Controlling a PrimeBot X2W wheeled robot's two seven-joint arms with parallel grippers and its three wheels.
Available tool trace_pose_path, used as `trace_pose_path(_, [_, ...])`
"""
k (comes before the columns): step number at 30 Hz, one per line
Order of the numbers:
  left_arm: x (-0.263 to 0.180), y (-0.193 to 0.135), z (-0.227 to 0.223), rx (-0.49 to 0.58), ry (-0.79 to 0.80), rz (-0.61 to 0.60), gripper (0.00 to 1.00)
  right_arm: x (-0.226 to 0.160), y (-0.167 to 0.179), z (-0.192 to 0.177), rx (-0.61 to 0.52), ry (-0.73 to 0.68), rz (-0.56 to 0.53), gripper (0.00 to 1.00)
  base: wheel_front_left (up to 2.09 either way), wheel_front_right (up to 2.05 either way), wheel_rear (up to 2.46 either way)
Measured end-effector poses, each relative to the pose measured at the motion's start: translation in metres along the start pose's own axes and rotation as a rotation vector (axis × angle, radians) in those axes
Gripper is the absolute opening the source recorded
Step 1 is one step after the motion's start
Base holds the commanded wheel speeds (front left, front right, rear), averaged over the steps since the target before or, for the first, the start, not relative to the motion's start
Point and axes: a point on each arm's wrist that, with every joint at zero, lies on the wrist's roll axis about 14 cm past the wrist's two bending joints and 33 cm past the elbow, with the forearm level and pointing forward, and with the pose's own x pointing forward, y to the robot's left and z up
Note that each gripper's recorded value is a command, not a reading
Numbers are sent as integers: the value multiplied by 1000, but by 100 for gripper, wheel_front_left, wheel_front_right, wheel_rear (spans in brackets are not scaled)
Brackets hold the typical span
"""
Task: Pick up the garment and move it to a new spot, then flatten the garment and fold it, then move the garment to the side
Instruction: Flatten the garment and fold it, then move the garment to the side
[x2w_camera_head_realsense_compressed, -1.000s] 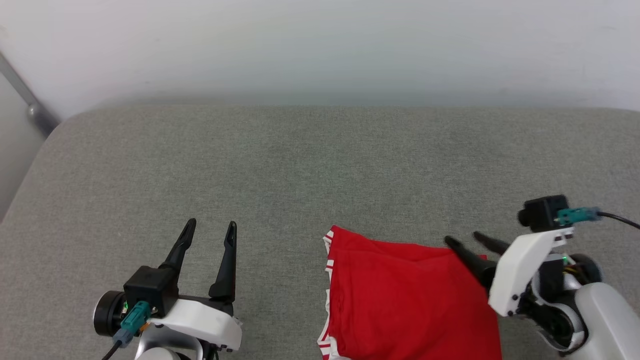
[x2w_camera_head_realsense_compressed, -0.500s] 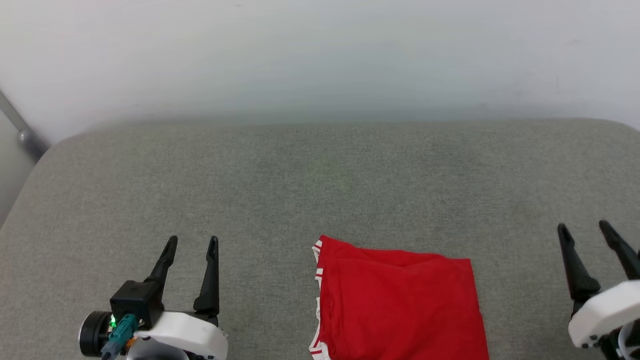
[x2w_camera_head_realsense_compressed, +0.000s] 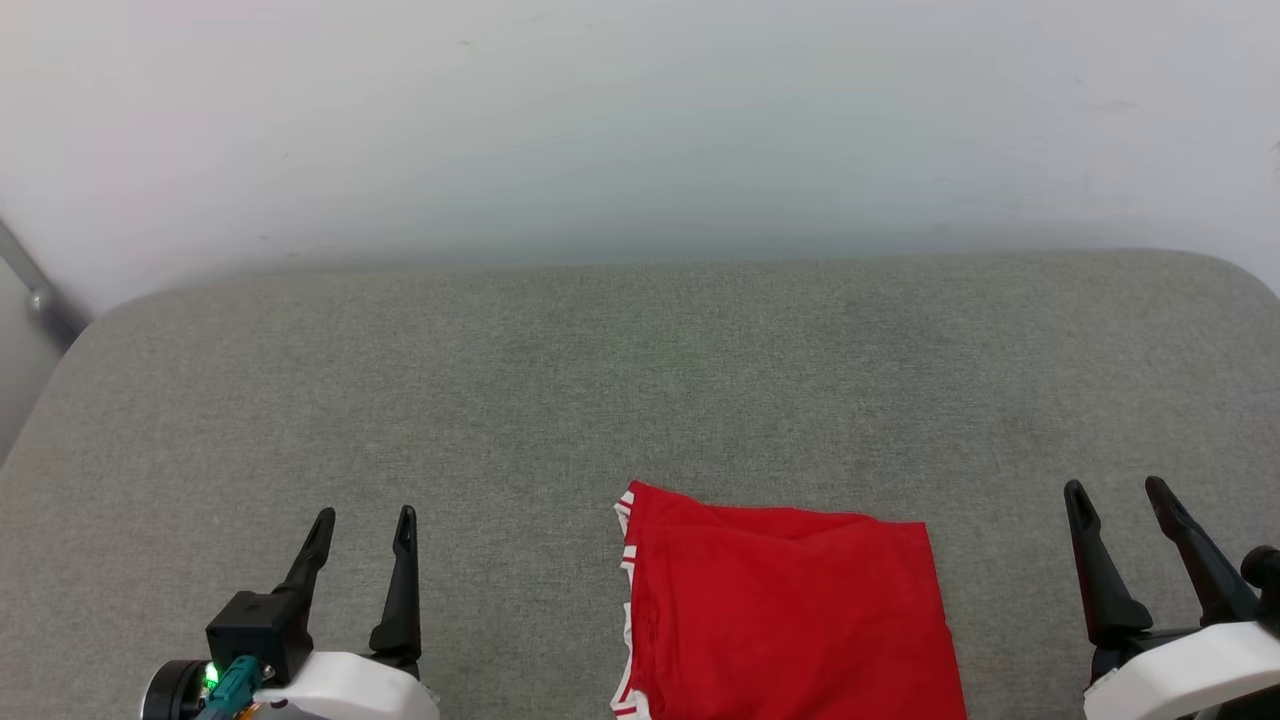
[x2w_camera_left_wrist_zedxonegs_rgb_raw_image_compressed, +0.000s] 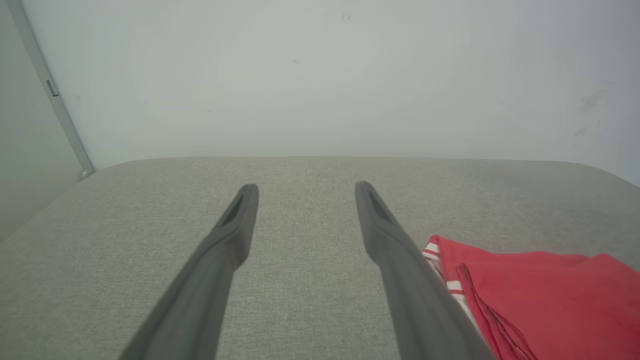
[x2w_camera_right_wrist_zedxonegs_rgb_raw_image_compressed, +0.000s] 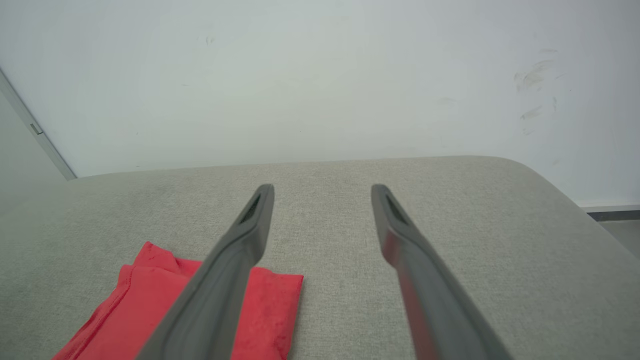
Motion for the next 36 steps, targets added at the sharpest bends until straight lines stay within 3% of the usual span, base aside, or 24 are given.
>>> trace_pose_path(9, [1, 0, 0, -13, 0, 8, 100, 0, 1, 4, 0, -9, 0, 100, 0, 0, 0])
trace_pose_path(13, [2, 3, 0, -22, 3, 23, 100, 1, -11, -4, 54, 48, -30, 100, 0, 0, 0])
trace_pose_path(20, [0, 12, 0, -36, -6, 61, 100, 3, -80, -30, 132, 273, -158, 100, 0, 0, 0])
trace_pose_path(24, [4, 17, 5, -44, -25, 84, 100, 1, -99, -68, 229, 490, -188, 100, 0, 0, 0])
trace_pose_path(27, [3, 22, 3, -43, -23, 104, 100, 0, -86, -100, 342, 659, -150, 100, 0, 0, 0])
trace_pose_path(32, [3, 34, 0, -37, -18, 142, 100, -2, -21, -147, 574, 898, 7, 100, 0, 0, 0])
trace_pose_path(36, [3, 42, -6, -30, 0, 169, 100, 2, 31, -164, 760, 986, 127, 100, 0, 0, 0])
